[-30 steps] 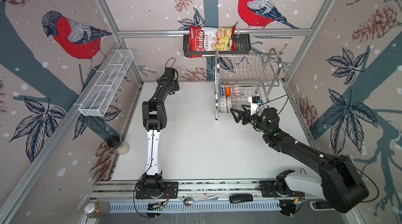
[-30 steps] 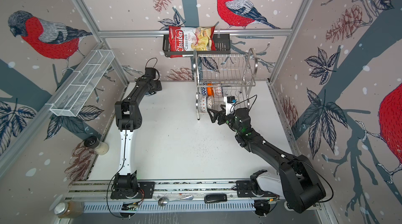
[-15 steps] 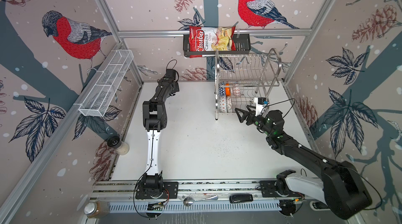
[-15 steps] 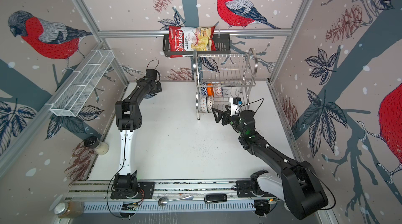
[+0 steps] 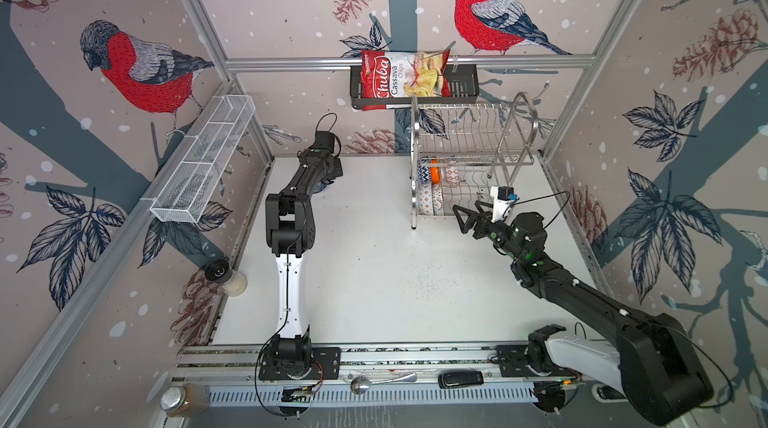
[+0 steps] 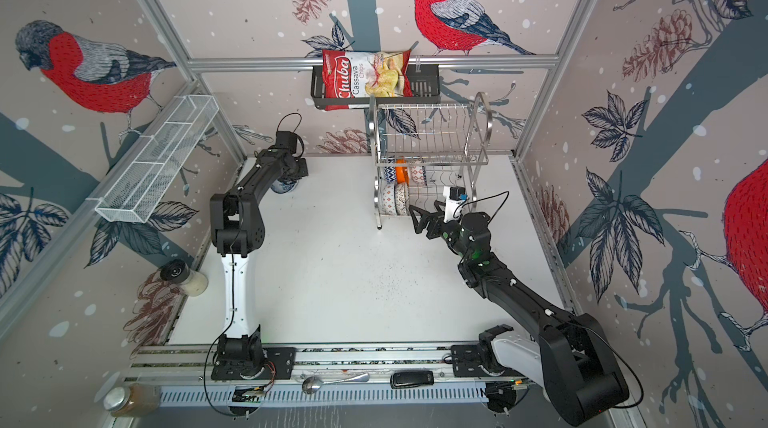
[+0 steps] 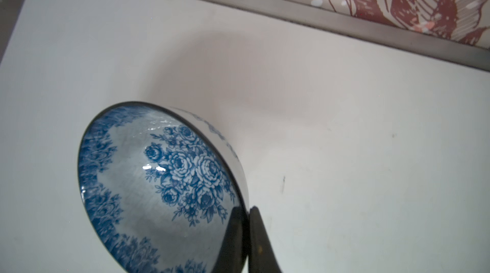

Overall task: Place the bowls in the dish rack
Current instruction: 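Carry the blue floral bowl with the left gripper toward the rack front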

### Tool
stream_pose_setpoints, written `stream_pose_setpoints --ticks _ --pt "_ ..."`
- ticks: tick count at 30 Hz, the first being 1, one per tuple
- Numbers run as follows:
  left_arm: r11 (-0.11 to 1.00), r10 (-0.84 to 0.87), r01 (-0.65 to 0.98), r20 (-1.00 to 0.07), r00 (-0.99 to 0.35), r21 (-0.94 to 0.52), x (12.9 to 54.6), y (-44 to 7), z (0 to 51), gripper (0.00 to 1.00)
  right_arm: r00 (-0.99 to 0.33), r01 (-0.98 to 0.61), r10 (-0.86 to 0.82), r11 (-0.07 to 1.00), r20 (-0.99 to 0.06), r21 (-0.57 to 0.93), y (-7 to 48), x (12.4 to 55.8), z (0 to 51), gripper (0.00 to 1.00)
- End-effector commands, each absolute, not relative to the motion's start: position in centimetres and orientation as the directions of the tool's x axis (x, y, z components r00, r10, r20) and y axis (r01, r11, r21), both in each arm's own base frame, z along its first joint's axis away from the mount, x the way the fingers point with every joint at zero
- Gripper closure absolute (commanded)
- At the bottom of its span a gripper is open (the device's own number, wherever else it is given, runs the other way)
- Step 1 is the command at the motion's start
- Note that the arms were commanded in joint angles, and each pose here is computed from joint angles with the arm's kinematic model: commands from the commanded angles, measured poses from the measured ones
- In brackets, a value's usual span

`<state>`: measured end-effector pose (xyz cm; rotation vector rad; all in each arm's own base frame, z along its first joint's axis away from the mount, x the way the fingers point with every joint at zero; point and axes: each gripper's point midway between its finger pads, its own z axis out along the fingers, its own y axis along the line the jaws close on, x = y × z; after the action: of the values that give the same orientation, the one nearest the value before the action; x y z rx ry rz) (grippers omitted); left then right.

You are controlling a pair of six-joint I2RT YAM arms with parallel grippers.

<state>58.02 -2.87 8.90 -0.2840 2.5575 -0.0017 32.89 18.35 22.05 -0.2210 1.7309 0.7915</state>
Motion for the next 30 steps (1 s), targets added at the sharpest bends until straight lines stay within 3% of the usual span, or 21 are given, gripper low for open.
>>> stream_pose_setpoints --ticks 1,12,21,30 --pt "0.978 -0.206 -0.174 -0.508 -0.836 -0.111 56.2 -5.2 9.4 1.0 -0.296 -0.524 0.281 0.751 -0.913 0.401 18.1 33.1 22.9 0.0" --pt "0.997 -0.066 -0.075 -0.473 -0.879 0.002 47.6 -10.6 11.5 1.0 -0.297 -0.515 0.304 0.748 -0.905 0.42 17.4 33.0 22.9 0.0" --pt "0.997 0.061 0.072 -0.384 -0.921 -0.014 37.2 -17.0 10.6 1.0 -0.307 -0.489 0.325 0.752 -0.895 0.441 16.7 33.2 22.6 0.0" --pt "0.979 0.178 0.204 -0.389 -0.904 -0.025 29.9 -24.0 10.3 1.0 -0.305 -0.425 0.335 0.79 -0.891 0.443 14.5 33.7 22.1 0.0"
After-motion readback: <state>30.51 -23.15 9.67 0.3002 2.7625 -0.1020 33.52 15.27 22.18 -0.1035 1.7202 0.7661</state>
